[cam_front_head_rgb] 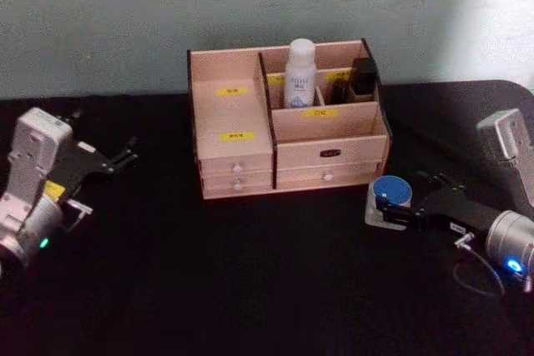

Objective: Pick up the facial cleanser and watermelon frost from the table and place them into the tiered storage box.

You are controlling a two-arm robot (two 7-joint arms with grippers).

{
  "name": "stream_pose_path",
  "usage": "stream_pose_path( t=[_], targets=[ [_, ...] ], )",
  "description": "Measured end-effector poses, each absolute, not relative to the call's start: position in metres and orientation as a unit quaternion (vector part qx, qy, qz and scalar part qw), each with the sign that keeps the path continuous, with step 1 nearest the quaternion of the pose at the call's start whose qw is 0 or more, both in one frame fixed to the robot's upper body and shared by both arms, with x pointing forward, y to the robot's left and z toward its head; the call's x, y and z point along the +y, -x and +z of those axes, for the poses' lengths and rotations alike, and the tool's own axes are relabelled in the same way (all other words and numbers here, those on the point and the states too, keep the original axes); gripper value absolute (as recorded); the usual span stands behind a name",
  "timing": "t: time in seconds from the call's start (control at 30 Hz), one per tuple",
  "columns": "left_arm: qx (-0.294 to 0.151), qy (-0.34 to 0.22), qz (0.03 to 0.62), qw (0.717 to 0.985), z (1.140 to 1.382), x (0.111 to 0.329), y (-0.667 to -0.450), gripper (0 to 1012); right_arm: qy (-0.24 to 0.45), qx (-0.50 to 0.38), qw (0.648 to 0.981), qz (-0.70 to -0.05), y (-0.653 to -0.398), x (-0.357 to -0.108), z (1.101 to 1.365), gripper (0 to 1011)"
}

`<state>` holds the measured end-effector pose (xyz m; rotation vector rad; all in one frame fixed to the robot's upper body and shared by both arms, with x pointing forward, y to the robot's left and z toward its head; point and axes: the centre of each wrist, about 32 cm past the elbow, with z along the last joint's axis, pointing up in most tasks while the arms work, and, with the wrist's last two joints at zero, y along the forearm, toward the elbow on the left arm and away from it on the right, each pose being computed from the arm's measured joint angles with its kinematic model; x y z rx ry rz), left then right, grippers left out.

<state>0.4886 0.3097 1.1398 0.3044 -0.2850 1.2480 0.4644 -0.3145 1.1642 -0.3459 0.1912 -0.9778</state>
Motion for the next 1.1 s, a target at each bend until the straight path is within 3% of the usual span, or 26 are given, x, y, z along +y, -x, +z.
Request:
stream_pose_path(
  t=[1.1],
  targets=[
    [-0.132, -0.141, 0.580, 0.791, 1.140, 0.310, -0.489, 1001, 0.169, 0.114, 0.860, -0.468, -0.475, -0.311, 1.152, 1000]
  ],
)
